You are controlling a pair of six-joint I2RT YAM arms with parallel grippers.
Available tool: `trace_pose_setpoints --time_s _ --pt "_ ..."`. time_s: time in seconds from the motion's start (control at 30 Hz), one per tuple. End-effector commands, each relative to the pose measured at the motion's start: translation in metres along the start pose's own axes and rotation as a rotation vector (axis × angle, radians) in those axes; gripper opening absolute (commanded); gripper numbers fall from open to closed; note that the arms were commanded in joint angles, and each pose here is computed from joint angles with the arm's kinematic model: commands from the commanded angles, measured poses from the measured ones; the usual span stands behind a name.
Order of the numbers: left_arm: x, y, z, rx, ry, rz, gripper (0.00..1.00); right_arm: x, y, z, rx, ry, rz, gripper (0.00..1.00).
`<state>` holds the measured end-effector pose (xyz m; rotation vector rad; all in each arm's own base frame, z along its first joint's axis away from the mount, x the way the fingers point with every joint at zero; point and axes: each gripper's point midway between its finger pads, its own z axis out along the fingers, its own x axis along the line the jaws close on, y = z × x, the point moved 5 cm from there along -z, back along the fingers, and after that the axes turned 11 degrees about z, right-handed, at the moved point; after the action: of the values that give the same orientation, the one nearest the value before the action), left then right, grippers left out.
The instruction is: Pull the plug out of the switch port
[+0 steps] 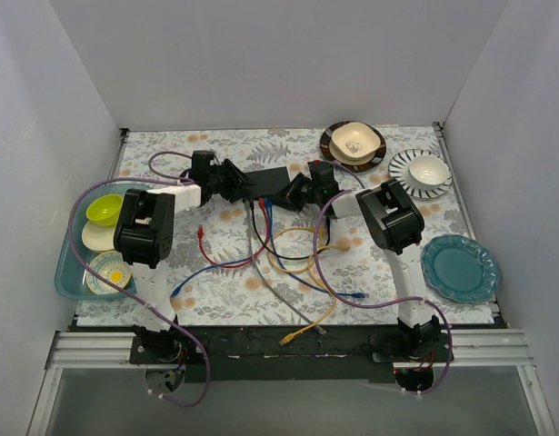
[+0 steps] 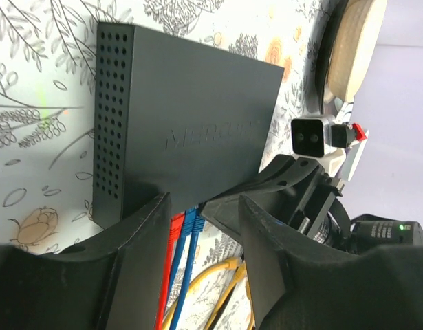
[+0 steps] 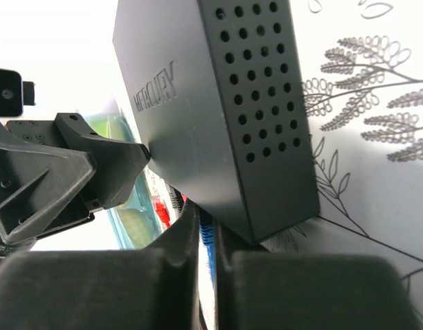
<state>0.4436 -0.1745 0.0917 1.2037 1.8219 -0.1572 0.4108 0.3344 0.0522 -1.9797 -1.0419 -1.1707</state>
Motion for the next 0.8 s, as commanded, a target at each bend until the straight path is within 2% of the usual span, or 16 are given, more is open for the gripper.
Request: trace_pose_setpoints --time_s 0.0,0.13,0.37,0.53,0.77 --pt "0.000 -0.018 -0.010 0.057 -0.025 -0.005 0.45 -0.025 -0.006 0.003 0.001 -0.051 -0.033 0.01" --pt "-0.011 -0.032 -0.005 0.126 -0.111 -0.006 0.45 -0.038 -0.020 -0.010 0.035 -0.098 -0.094 0.01" --pt "-0.008 -0.065 0.010 0.211 -0.102 -0.014 0.45 -0.072 -0.049 -0.034 0.101 -0.170 -0.119 0.01" --pt "0.007 -0.075 0.015 0.228 -0.061 -0.056 0.44 -0.084 -0.061 -0.047 0.132 -0.195 -0.123 0.01" --pt "-0.008 -0.079 -0.006 0.235 -0.113 -0.015 0.44 -0.083 -0.064 -0.055 0.137 -0.191 -0.133 0.01"
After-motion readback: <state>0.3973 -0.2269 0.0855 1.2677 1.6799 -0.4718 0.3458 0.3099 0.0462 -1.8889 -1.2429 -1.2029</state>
